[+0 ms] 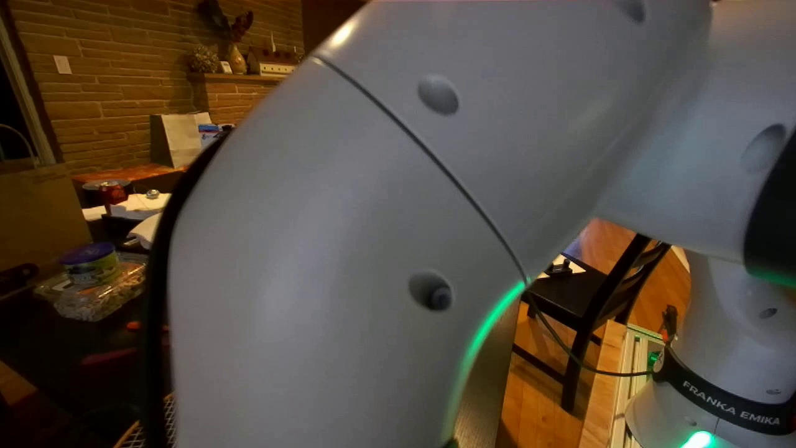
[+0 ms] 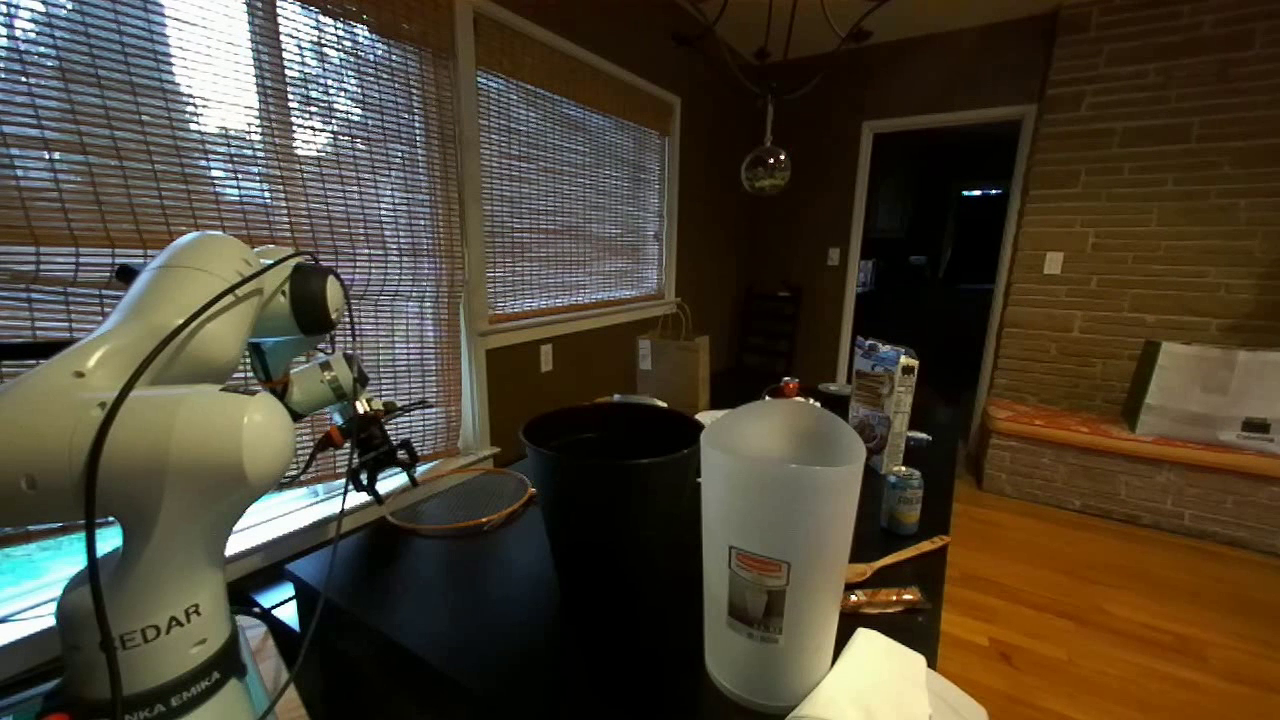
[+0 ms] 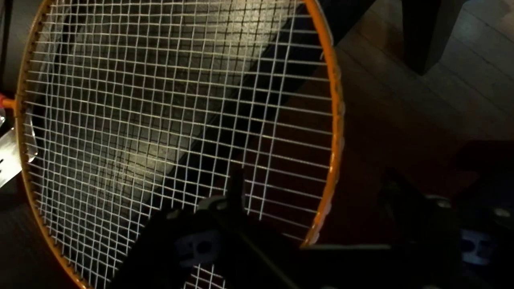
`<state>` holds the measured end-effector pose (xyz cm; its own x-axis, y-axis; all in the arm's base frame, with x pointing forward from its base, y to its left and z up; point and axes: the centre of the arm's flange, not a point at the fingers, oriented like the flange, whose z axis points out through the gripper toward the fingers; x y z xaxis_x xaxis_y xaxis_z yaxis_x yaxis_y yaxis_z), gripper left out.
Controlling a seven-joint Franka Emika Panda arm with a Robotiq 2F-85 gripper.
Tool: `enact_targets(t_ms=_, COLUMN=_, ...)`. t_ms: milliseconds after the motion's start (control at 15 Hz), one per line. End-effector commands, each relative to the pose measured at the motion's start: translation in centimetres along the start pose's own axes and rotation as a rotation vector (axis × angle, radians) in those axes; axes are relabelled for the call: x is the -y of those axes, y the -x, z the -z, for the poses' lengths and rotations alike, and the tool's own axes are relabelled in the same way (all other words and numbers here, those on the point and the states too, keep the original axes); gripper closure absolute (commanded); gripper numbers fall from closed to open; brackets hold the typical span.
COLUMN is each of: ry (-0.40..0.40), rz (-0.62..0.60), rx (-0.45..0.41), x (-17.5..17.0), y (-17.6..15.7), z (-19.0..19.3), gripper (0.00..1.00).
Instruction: Put the racket in the black bin.
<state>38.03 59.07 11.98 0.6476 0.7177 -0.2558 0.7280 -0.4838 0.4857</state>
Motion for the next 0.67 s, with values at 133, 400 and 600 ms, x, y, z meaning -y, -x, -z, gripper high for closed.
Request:
enact_targets(t_ms=133, ry=0.114, rz=0.077, rx=-0.082, x=1.3, y=1.0, z=1.0, gripper=0.0)
enact_targets(t_ms=400, ry=0.164, rz=0.12, rx=-0.088, x=2.2, y=1.3, z=0.9, gripper=0.0)
enact_targets(t_ms=600, ry=0.214, rz=0.151, rx=-0.091, x=2.4, y=1.3, z=0.5, gripper=0.0)
